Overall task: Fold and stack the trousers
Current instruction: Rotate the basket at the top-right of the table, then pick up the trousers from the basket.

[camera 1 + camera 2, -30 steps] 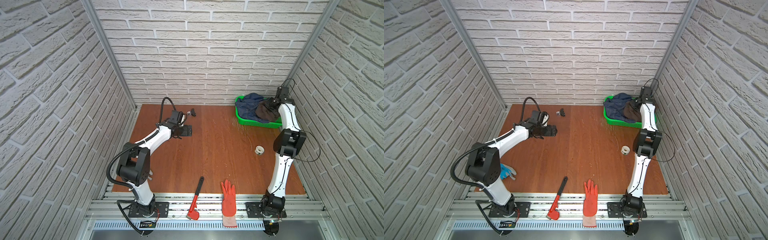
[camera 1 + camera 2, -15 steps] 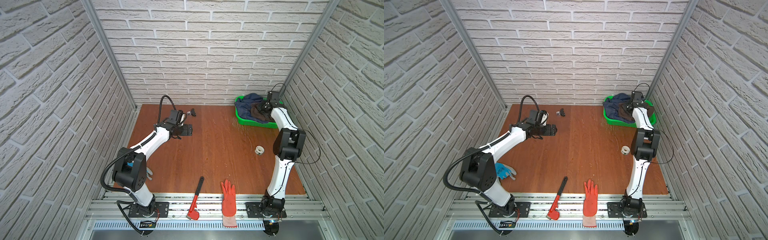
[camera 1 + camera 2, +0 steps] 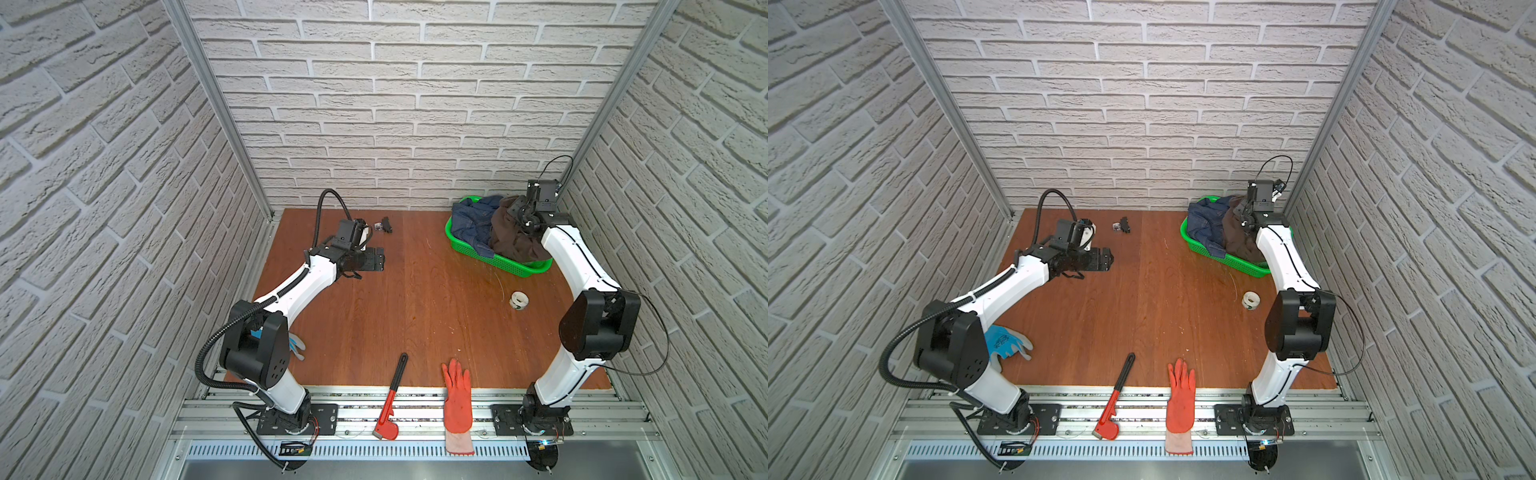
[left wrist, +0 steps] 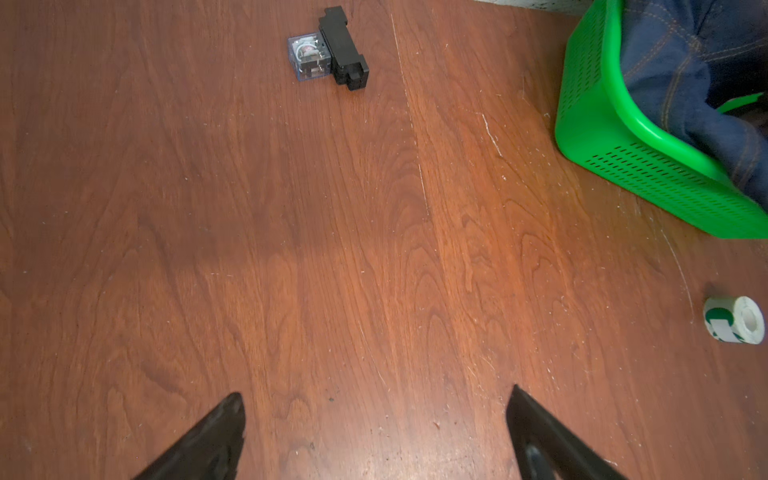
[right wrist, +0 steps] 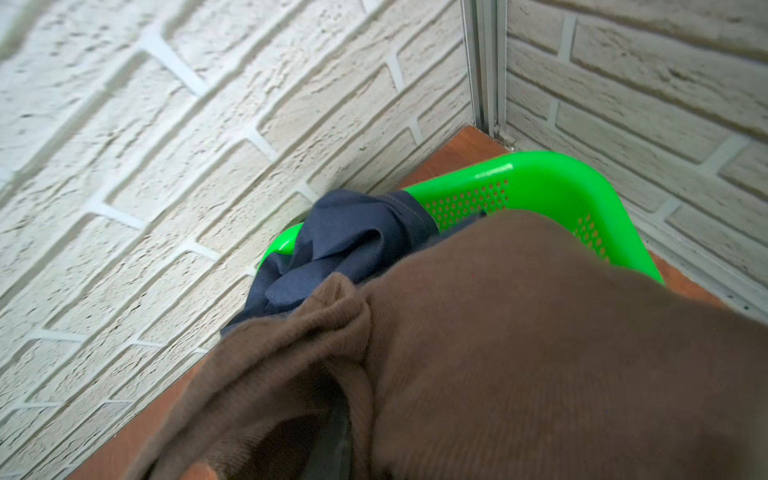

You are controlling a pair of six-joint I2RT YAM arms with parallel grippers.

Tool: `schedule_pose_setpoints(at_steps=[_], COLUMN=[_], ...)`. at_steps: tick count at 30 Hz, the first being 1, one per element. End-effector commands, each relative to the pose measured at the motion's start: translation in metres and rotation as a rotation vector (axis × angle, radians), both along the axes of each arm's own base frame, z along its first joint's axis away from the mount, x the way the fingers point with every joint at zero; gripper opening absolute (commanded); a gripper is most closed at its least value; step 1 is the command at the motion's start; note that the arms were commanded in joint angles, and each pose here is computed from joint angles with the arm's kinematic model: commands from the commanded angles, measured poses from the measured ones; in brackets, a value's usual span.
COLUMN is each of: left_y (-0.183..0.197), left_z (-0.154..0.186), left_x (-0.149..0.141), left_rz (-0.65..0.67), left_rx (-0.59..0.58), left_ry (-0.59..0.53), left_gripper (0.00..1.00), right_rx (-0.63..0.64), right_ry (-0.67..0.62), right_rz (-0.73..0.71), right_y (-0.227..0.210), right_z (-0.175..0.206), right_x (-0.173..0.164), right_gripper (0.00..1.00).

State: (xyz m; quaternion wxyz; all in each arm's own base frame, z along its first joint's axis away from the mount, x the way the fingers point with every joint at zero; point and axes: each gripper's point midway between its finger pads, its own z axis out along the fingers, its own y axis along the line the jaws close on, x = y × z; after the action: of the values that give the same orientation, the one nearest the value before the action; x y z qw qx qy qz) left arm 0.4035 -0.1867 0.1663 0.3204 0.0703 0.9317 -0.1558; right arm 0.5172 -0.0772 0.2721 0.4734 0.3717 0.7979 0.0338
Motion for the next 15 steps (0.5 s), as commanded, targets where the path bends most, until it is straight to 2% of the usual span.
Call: schedule_pose_setpoints(at_steps=[1,5,15], left_y=[-0.003,-0.007,-0.025], left_z=[0.014,0.019,0.026], left_x=[-0.003,-0.001,-0.001], left_rz=[-0.009,-0.012,-0.050], left_rx=[-0.014,-0.021,-0.035], left_ry=[-0.029,-0.034,-0.036], left_gripper=[0.98,0.97,0.97], right_rx=[-0.090,-0.123,-0.324], right_ry=[-0.203,-0.276,-0.419], right_rz=[-0.041,-0.035,0.011], right_y=[-0.011,-0.003,0.032], right_z=[0.077,0.118,0.233], right_x=[-0.005,-0.016,-0.036], right_gripper=[0.05,0.05,0.06])
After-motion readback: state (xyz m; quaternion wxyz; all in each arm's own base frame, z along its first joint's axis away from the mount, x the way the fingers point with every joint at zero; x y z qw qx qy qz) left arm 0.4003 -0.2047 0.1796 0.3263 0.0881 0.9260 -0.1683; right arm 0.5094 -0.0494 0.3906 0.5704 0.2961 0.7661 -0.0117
